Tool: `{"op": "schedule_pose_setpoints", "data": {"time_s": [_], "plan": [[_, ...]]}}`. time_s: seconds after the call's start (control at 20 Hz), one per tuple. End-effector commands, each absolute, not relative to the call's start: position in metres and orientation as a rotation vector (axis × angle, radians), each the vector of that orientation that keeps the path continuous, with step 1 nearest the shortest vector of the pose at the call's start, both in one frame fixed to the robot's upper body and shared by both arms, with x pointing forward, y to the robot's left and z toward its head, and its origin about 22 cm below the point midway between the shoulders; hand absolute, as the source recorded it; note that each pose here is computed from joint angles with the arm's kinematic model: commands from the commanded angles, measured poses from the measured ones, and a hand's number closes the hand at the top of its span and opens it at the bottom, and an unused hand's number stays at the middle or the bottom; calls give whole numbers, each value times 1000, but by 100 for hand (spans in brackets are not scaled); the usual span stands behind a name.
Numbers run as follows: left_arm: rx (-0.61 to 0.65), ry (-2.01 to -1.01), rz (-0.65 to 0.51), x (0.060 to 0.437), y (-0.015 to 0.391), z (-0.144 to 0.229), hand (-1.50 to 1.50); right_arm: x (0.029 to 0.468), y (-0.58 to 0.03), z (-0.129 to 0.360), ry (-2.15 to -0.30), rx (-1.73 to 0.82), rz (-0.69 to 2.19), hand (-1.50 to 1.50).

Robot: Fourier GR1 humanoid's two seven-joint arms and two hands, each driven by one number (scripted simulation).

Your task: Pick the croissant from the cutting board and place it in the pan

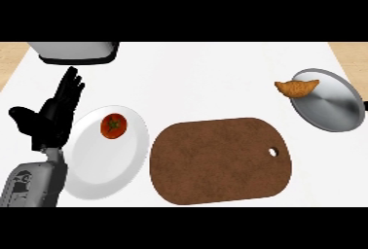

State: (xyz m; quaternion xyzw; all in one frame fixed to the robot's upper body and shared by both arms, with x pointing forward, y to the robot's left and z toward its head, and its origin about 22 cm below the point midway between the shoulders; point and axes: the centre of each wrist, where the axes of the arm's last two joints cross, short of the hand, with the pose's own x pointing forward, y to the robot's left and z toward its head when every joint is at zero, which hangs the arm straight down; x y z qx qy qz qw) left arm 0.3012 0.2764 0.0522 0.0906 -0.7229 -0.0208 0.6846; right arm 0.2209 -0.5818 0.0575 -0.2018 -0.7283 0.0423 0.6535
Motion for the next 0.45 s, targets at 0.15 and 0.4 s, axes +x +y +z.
{"op": "schedule_pose_setpoints", "data": {"time_s": [0.15, 0.4], "plan": [[217, -1612, -44, 294, 294, 55, 0, 175, -607, 66, -1757, -259, 126, -150], [192, -1612, -35, 300, 288, 41, 0, 171, -606, 65, -1720, -318, 186, -150]]}}
